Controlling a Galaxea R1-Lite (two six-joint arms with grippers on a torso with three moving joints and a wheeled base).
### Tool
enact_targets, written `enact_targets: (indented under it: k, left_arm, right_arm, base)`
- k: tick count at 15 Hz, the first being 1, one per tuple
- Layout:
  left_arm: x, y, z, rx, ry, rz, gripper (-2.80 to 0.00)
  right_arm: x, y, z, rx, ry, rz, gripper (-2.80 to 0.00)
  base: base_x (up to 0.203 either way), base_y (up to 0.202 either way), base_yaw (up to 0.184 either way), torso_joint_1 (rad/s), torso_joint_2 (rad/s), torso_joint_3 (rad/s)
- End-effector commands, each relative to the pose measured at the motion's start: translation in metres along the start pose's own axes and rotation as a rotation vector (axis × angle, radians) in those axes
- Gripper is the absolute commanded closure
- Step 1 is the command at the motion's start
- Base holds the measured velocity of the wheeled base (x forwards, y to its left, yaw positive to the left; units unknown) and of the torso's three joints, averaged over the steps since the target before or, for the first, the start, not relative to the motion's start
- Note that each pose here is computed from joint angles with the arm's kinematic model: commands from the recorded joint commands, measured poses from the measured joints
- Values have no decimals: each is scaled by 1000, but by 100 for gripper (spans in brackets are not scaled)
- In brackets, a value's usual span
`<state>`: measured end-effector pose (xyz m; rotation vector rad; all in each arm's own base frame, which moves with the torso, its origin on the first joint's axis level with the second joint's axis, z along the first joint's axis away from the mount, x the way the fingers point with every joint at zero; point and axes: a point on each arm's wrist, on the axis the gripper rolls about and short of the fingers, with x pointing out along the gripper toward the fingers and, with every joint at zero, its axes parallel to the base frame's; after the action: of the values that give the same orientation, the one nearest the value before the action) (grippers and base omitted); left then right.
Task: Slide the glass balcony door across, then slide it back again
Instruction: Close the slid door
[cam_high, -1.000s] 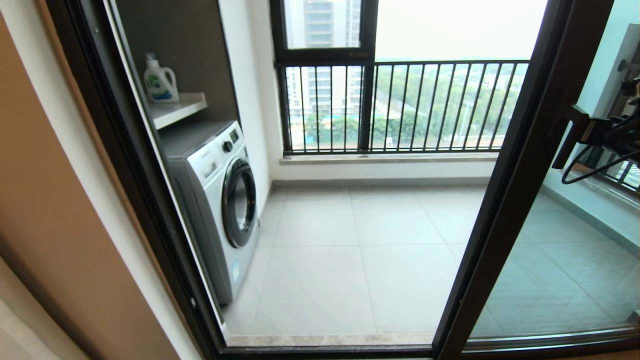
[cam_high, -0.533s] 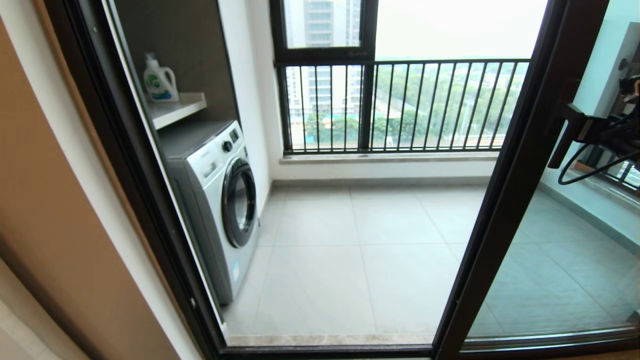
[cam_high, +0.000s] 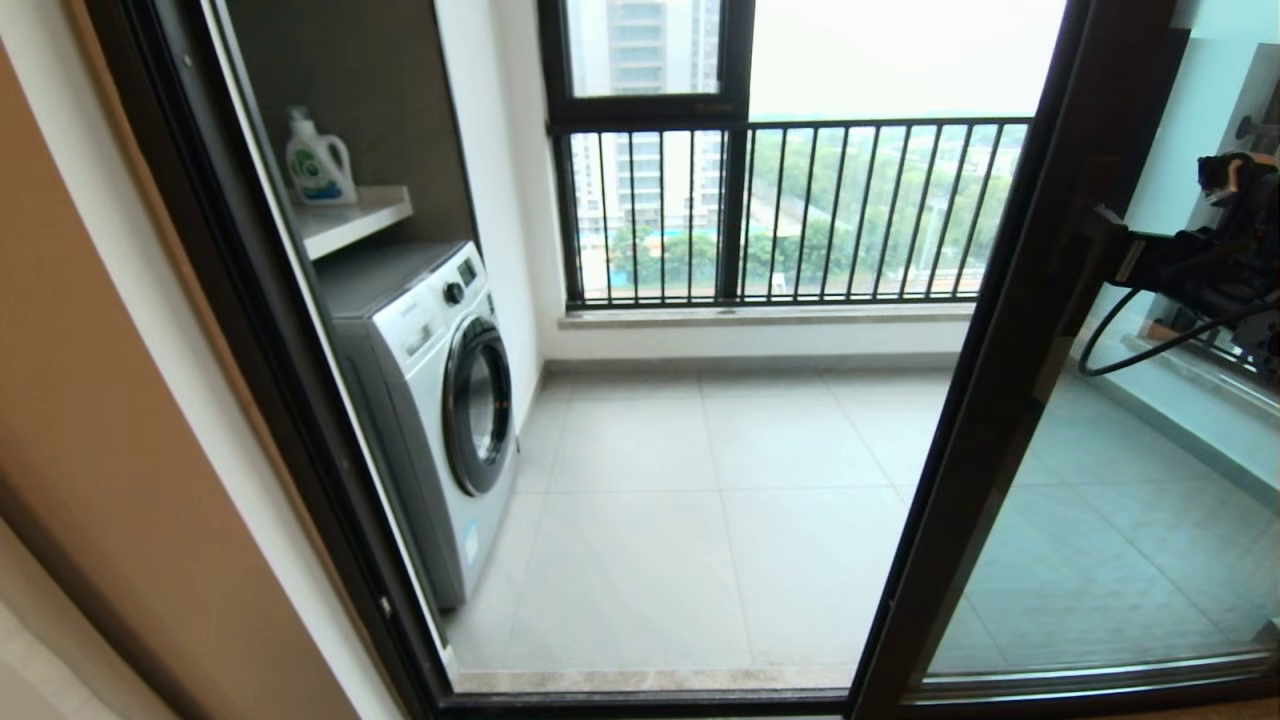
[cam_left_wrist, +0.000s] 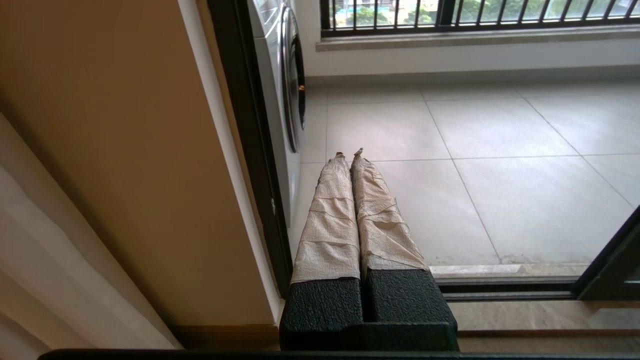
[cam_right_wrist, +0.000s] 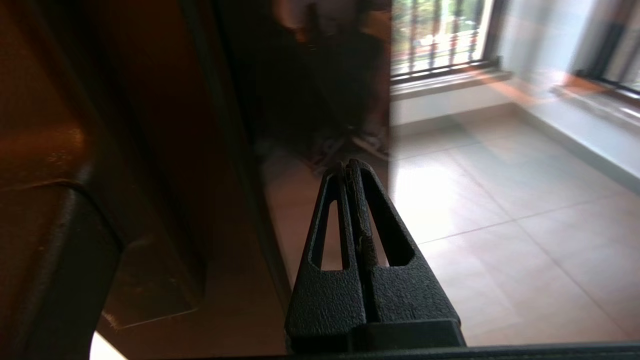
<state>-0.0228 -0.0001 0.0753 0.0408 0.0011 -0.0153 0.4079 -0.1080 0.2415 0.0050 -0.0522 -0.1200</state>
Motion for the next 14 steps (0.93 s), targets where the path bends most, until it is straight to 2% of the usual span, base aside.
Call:
enact_targets:
  k: [1, 14]
  left_arm:
    - [0, 0, 0, 1, 2, 0, 0]
    - [0, 0, 0, -1, 2, 0, 0]
  right_arm:
    - [-4, 5, 4, -1, -10, 9, 0]
    - [-17, 69, 4, 9, 16, 134, 0]
  base:
    - [0, 0, 0, 0, 0, 0]
    - [0, 0, 0, 0, 0, 0]
